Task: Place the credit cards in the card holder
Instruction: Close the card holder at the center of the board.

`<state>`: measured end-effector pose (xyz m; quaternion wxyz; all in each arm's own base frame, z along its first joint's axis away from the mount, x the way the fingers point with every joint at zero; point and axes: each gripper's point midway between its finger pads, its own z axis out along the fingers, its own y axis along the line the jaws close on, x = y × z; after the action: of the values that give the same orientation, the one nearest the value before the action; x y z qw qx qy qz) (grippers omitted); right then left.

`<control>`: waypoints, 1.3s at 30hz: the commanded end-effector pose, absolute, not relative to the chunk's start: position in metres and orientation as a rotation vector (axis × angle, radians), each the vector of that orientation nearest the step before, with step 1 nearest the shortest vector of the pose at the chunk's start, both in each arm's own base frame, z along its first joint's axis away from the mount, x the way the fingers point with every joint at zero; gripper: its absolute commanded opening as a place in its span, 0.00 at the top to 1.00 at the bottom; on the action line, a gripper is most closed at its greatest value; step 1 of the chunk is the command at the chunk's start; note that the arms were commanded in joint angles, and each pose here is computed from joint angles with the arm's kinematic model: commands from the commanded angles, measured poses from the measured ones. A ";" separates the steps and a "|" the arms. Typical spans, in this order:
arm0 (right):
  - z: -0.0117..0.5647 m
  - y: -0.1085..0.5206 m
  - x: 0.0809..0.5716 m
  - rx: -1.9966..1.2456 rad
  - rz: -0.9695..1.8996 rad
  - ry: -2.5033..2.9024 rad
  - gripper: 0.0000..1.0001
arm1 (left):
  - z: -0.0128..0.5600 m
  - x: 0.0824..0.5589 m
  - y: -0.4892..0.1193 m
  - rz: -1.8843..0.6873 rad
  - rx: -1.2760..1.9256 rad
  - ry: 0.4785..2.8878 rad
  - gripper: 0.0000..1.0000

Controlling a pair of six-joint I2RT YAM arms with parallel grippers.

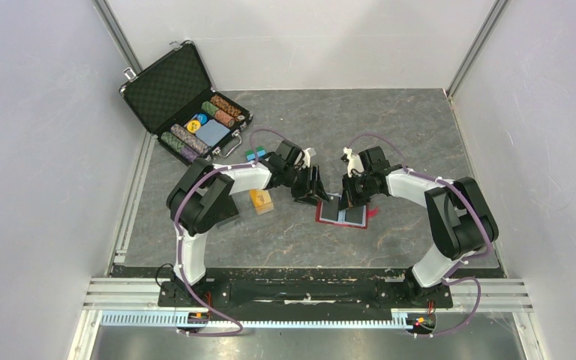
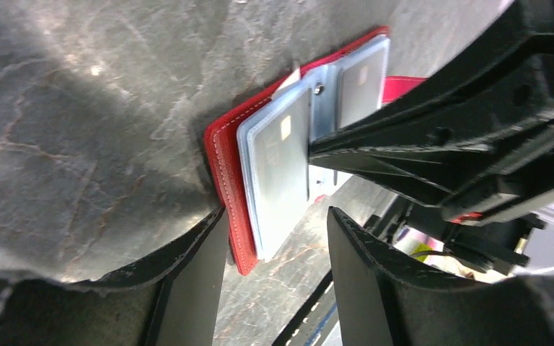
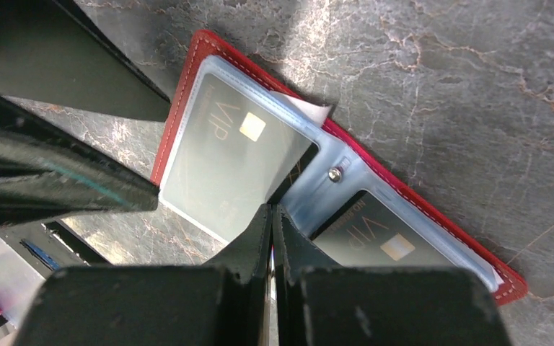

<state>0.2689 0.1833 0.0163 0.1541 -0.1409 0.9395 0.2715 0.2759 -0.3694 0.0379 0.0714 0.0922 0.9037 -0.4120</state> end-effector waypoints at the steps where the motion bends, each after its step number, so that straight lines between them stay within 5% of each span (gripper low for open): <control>1: 0.013 0.185 0.269 -0.424 0.782 2.688 1.00 | 0.105 0.276 -0.397 -1.508 0.334 2.501 0.42; 15: 0.029 0.187 0.277 -0.414 0.787 2.639 1.00 | 0.090 0.264 -0.412 -1.592 0.381 2.530 0.48; 24: 0.048 0.176 0.284 -0.443 0.685 2.614 1.00 | 0.056 0.280 -0.365 -1.133 0.336 2.701 0.42; 39: 0.002 0.145 0.251 -0.453 0.520 2.771 1.00 | 0.021 0.274 -0.373 -1.253 0.252 2.804 0.42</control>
<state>0.2574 0.1562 0.0198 0.1617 -0.1553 0.9521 0.2079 0.2754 -0.3624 0.0318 0.0464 0.0806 0.9139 -0.3952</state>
